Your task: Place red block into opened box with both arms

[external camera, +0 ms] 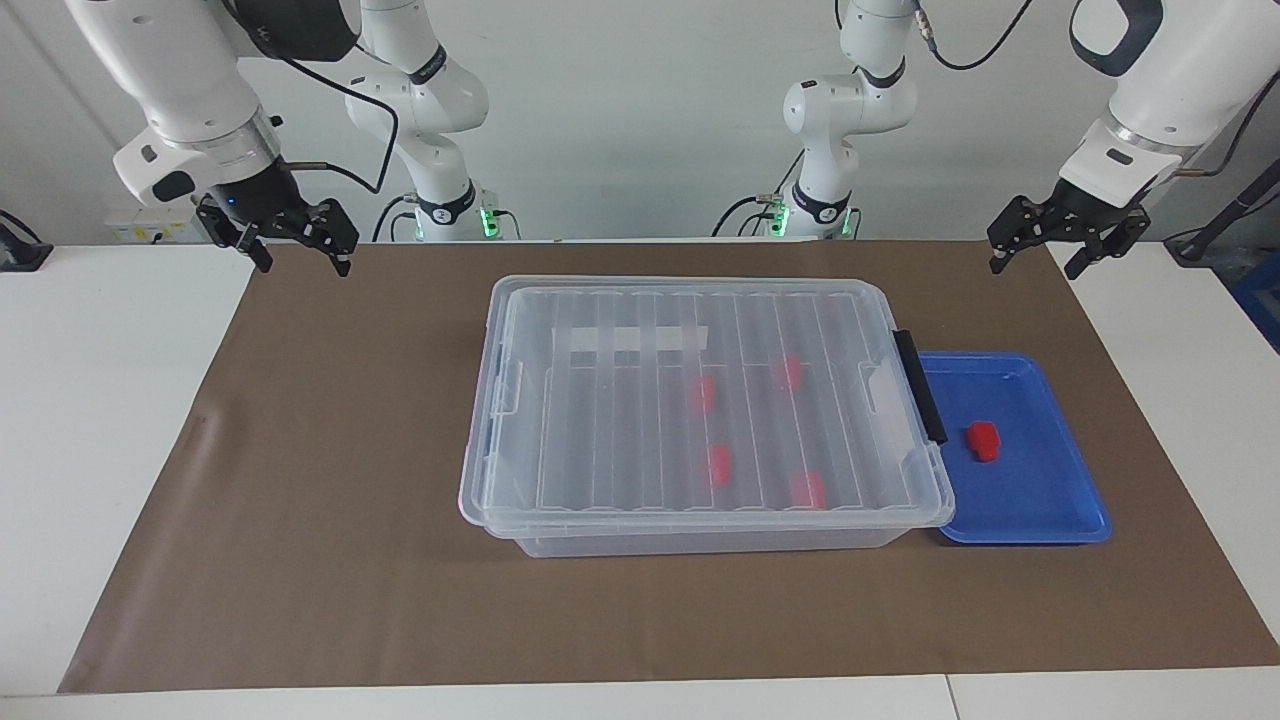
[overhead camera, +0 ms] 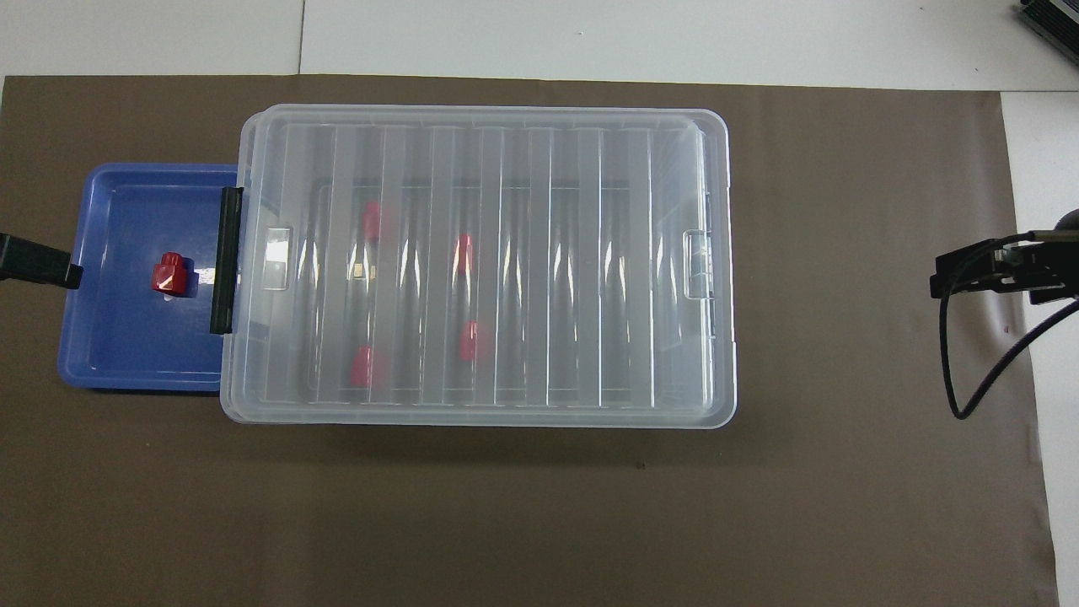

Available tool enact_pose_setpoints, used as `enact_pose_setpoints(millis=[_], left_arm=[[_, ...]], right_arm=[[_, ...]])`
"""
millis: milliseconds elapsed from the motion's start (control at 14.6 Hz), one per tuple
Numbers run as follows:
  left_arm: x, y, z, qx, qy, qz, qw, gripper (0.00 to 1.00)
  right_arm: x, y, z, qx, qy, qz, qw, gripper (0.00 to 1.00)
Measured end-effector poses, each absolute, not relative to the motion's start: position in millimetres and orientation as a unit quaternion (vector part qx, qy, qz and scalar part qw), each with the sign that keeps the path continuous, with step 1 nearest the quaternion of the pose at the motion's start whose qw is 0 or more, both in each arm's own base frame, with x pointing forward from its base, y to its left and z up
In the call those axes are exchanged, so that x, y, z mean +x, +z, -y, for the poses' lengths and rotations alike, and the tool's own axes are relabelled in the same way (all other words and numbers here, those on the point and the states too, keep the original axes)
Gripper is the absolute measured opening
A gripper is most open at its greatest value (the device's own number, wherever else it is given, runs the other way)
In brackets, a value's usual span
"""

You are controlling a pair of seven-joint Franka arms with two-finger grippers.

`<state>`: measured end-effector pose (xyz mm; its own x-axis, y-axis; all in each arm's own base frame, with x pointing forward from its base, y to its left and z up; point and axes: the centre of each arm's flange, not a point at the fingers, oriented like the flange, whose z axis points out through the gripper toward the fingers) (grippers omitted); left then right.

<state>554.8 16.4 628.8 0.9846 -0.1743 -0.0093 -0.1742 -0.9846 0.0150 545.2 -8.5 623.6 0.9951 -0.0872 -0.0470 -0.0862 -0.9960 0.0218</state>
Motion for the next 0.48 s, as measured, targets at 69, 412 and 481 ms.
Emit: enact_pose_setpoints(millis=[69, 412, 481], left_arm=[[554.8, 628.8, -16.4, 0.996, -0.005, 0.087, 0.007, 1.0], [554.8, 628.8, -16.4, 0.996, -0.005, 0.087, 0.007, 1.0], [554.8, 628.8, -16.4, 0.996, -0.005, 0.087, 0.007, 1.0]], right_arm=[[545.2, 623.6, 8.5, 0.999, -0.024, 0.043, 0.01, 1.0], [545.8, 623.4, 8.6, 0.999, -0.021, 0.045, 0.01, 1.0], [547.5, 622.1, 8.4, 0.999, -0.016, 0.048, 0.009, 1.0]])
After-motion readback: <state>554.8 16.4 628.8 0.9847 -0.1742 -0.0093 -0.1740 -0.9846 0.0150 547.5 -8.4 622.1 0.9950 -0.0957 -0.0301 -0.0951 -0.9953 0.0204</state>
